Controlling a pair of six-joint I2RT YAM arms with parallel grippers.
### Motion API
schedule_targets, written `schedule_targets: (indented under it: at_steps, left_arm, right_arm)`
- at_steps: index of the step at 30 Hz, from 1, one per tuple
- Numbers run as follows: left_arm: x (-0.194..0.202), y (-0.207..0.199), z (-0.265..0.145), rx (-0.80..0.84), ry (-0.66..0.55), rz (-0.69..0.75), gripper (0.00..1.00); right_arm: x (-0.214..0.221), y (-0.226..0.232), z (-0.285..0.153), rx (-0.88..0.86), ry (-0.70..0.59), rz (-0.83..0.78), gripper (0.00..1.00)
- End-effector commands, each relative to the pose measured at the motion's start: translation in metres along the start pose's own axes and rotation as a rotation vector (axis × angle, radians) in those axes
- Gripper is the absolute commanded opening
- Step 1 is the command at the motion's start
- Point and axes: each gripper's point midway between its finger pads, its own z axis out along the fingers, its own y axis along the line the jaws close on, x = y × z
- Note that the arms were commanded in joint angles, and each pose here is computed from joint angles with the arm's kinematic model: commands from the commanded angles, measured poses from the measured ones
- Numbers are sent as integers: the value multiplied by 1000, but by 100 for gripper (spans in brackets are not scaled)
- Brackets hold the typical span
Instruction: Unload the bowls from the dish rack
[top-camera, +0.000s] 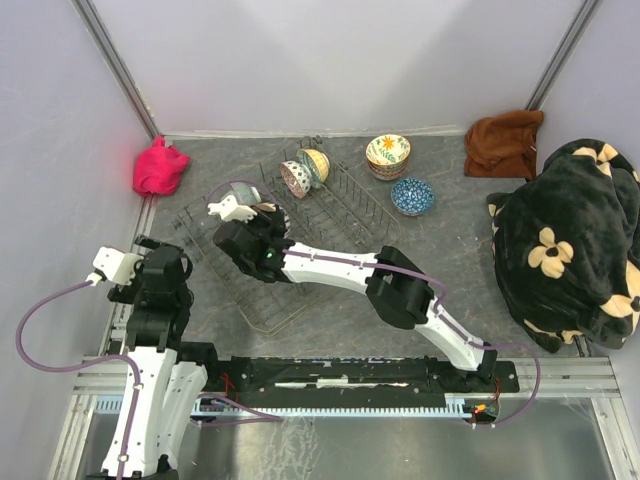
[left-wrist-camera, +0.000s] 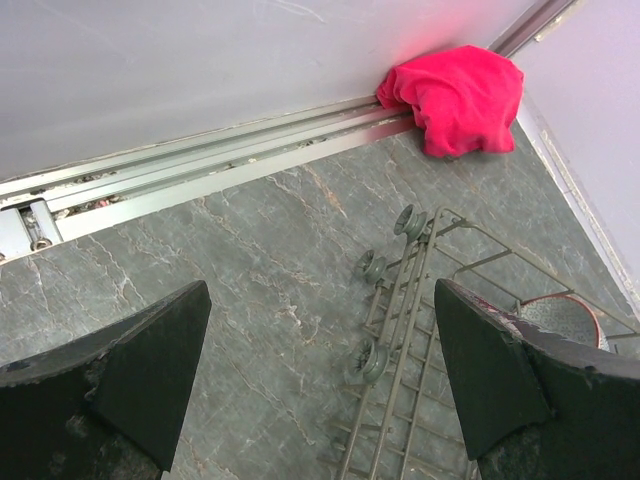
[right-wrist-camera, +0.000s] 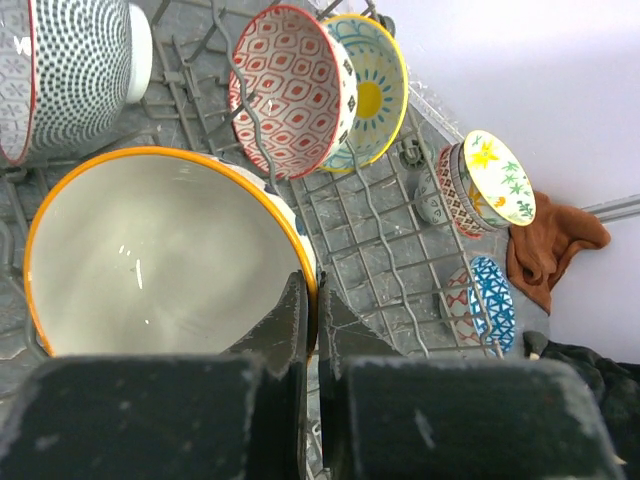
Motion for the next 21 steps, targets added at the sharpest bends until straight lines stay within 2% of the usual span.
schedule_targets:
  at_steps: [1, 13, 21]
  left_arm:
    - [-14, -11, 0, 20, -39, -74, 99]
    - [-8, -24, 0, 75, -2, -48, 99]
    - [14, -60, 1, 213, 111, 21, 99]
  right_arm:
    - [-56, -59, -22, 24, -84, 227, 1]
    - [-65, -105, -30, -5, -104, 321, 1]
    - [-44, -163, 5, -34, -52, 427, 1]
